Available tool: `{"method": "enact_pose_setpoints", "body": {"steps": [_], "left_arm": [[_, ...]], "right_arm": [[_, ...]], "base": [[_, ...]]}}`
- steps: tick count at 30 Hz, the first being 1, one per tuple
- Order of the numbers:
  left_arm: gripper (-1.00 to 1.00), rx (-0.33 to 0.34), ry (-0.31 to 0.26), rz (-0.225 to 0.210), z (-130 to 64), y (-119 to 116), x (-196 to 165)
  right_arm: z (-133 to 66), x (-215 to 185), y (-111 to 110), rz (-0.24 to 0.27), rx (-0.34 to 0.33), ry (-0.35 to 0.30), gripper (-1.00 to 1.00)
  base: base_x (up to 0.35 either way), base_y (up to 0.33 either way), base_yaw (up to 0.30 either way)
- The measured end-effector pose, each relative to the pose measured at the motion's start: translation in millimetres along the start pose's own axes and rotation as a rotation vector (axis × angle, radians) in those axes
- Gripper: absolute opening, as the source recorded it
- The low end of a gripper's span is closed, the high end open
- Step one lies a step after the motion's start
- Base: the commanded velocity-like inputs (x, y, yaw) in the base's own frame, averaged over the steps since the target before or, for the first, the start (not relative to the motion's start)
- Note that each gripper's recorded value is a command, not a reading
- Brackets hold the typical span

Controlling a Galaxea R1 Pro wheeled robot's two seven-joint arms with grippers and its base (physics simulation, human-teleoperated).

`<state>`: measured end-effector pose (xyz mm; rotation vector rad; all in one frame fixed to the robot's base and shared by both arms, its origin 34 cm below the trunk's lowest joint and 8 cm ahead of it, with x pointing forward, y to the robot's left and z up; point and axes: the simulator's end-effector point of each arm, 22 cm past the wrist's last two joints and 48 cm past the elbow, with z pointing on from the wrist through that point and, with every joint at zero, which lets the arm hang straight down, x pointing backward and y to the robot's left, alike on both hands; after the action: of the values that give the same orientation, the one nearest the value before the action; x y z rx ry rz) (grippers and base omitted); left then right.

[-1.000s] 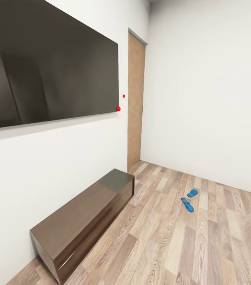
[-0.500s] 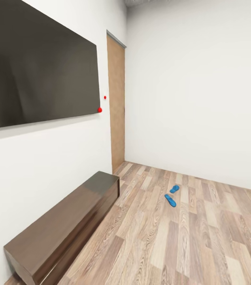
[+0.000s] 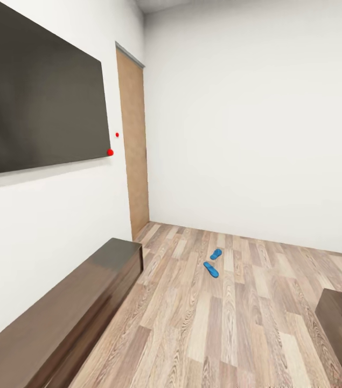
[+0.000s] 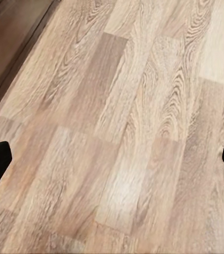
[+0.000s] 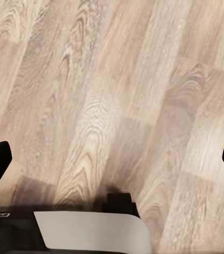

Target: In the bedroom, move the book from the bed onto either nightstand, and place the two sandals side by side next to the bed.

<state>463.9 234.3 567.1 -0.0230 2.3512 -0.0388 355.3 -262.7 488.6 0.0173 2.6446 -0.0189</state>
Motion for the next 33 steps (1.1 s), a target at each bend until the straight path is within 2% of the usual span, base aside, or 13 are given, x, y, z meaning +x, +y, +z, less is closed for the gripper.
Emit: {"method": "enact_pose_setpoints", "body": {"steps": [26, 33], "left_arm": [[1.00, 0.001, -0.019, 0.000, -1.0, -0.2, -7.9], [1.00, 0.001, -0.024, 0.000, -1.2, -0.3, -9.8]], "right_arm": [[-0.7, -7.6, 1.2, 0.001, -0.002, -0.019, 1.00], [-0.8, -9.5, 1.4, 0.000, -0.002, -0.024, 1.00]], "base": [[0.000, 0.000, -0.282], [0.000, 0.000, -0.210]]}}
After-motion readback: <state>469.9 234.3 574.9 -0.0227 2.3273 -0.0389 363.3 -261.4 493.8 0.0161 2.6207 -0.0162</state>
